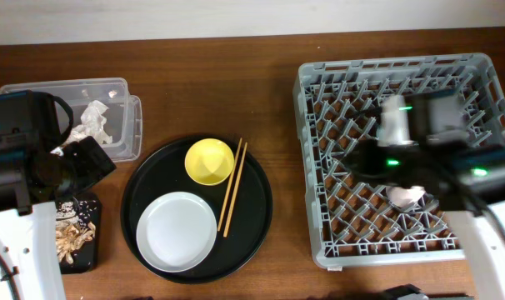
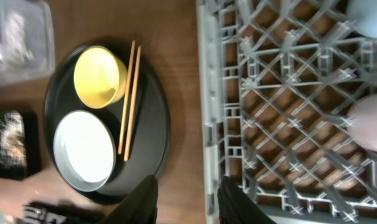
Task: Sort waste into correct bins and load items into the dishwasher rack
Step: 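Reach the right gripper to the chopsticks on the round tray and grasp one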
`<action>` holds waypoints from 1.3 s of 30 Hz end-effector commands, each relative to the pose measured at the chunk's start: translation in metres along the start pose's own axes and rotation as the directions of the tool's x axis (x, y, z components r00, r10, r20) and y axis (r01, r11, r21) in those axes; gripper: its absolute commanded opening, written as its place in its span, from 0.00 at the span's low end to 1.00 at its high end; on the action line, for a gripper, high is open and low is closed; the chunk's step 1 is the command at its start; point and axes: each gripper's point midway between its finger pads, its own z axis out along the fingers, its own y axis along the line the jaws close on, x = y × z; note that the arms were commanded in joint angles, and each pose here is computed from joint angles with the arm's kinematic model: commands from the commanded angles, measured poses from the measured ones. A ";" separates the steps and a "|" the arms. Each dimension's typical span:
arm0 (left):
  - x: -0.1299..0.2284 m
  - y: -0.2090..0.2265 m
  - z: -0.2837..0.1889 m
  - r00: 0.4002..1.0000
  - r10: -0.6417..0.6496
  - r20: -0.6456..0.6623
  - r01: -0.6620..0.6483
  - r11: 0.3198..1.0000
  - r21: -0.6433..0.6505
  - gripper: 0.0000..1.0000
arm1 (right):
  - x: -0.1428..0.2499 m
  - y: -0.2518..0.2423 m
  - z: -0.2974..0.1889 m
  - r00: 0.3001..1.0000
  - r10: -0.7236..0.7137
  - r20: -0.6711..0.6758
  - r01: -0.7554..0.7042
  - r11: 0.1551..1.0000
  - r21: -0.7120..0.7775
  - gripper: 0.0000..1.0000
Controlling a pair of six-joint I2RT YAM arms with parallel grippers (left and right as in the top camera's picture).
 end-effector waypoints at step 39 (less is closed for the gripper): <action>-0.001 0.001 -0.006 1.000 -0.019 0.018 0.019 1.000 0.011 0.99 | 0.105 0.110 0.298 0.981 0.041 -0.192 0.020 0.952 0.304 0.39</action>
